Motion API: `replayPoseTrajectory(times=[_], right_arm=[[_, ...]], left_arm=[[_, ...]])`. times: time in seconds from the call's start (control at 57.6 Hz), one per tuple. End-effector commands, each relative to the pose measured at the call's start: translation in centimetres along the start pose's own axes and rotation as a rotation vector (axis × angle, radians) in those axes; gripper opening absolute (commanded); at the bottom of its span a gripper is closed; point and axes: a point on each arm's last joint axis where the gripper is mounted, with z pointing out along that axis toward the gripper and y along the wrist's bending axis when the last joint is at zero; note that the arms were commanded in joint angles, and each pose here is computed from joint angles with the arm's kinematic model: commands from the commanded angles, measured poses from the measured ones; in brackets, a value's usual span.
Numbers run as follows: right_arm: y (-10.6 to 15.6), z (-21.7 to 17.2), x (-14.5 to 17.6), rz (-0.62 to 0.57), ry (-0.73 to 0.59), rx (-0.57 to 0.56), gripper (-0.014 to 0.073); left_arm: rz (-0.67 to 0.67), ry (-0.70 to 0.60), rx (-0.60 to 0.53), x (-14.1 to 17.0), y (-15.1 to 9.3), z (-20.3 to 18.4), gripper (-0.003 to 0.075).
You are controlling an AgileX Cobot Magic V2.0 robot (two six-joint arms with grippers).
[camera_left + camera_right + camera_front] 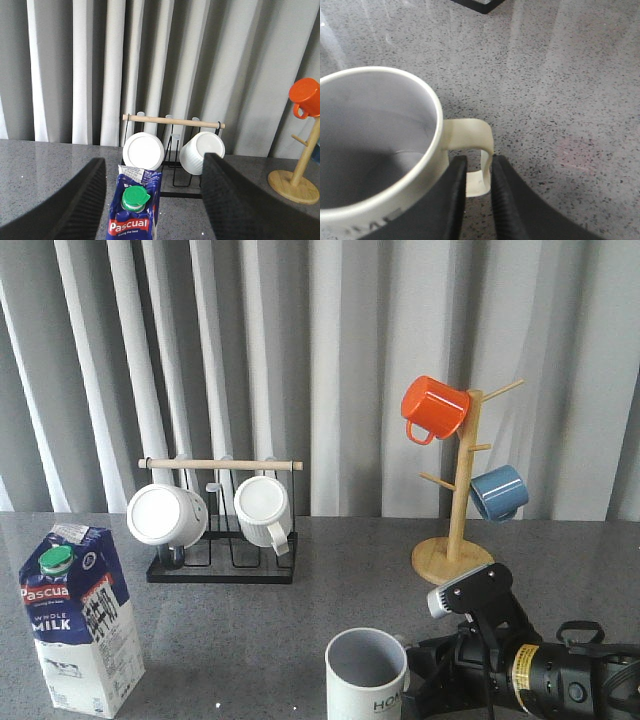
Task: Place milk next to cup
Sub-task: 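Carry the held mug toward the table center and lower it down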
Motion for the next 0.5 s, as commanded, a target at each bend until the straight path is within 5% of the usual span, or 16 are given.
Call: replayPoseTrajectory(times=[0.0, 0.208, 0.486], right_arm=[[-0.1, -1.1, -1.8, 0.012, -0.062, 0.026, 0.026], [-0.1, -2.1, -2.6, 0.023, -0.093, 0.043, 0.0379], [0.2, -8.9, -6.4, -0.03, -0.264, 0.193, 0.0387]], left_arm=[[0.0, -0.105, 0.005, -1.7, -0.2, -0.4, 0.0418], [0.0, -0.105, 0.005, -1.7, -0.2, -0.4, 0.0418], [0.0, -0.105, 0.005, -1.7, -0.2, -0.4, 0.0418]])
